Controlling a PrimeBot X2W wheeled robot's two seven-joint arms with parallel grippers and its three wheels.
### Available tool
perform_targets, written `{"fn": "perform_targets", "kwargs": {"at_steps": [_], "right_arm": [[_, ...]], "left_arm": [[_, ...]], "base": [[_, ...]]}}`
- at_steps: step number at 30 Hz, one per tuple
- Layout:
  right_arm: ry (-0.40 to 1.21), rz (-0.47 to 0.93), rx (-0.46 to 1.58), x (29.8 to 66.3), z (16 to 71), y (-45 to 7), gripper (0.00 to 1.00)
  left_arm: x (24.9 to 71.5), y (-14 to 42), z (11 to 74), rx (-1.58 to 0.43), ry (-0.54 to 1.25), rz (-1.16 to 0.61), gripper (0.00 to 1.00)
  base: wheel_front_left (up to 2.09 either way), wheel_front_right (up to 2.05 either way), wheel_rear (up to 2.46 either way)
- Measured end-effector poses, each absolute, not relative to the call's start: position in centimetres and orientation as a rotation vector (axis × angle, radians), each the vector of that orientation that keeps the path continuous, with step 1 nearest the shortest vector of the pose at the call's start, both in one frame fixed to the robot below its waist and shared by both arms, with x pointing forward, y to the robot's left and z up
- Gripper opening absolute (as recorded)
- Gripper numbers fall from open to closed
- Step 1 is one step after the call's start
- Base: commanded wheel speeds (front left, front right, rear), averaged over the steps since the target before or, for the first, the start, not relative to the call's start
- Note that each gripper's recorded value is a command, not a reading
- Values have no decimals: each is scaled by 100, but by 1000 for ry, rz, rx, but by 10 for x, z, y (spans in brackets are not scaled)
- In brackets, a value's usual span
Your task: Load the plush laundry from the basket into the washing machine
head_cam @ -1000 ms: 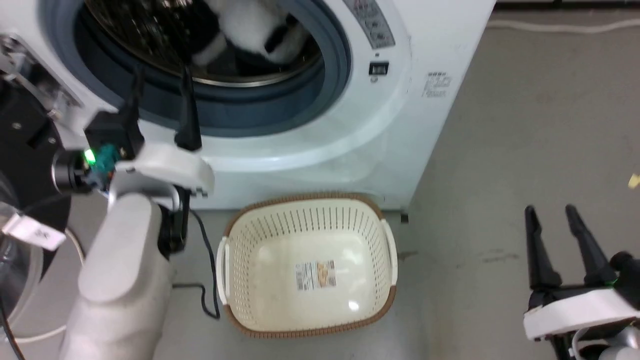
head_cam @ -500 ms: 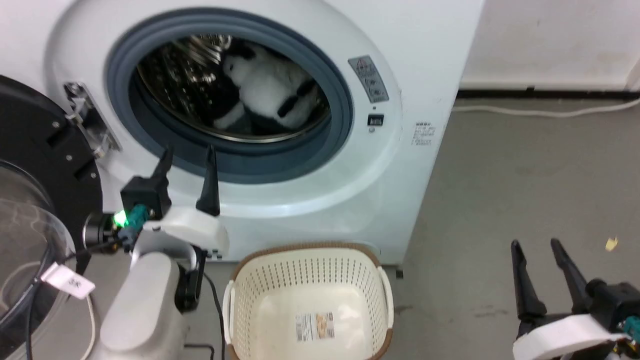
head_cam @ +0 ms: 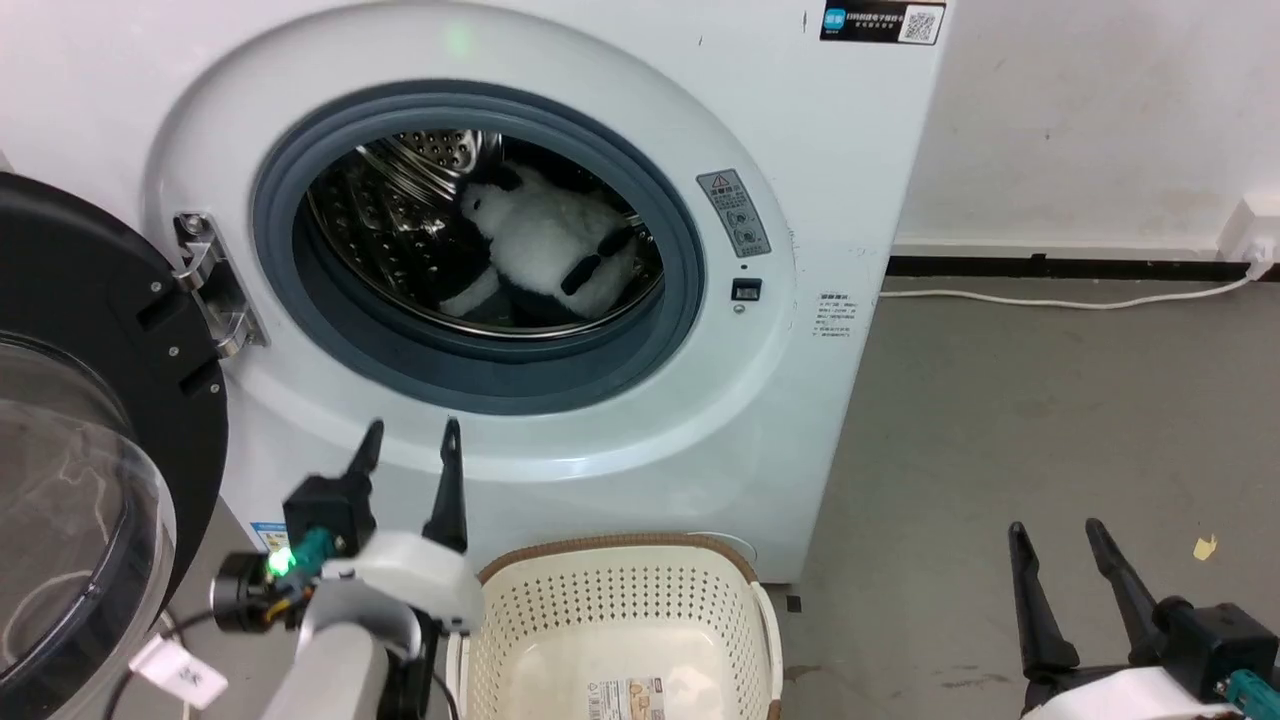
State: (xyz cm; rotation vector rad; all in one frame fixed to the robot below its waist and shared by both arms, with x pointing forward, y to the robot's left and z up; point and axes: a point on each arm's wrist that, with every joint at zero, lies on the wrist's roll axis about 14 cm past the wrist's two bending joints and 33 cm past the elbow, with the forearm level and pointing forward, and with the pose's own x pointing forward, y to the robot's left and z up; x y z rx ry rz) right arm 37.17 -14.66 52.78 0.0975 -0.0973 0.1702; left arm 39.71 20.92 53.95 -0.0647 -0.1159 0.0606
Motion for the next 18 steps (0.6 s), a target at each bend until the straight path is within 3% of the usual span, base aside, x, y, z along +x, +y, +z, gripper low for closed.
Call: {"fn": "perform_targets", "kwargs": {"at_steps": [18], "right_arm": [[-58,172,99,355,514,-146,100]], "left_arm": [[360,193,522,-91,-98,35,100]], "base": [[0,0,0]]}}
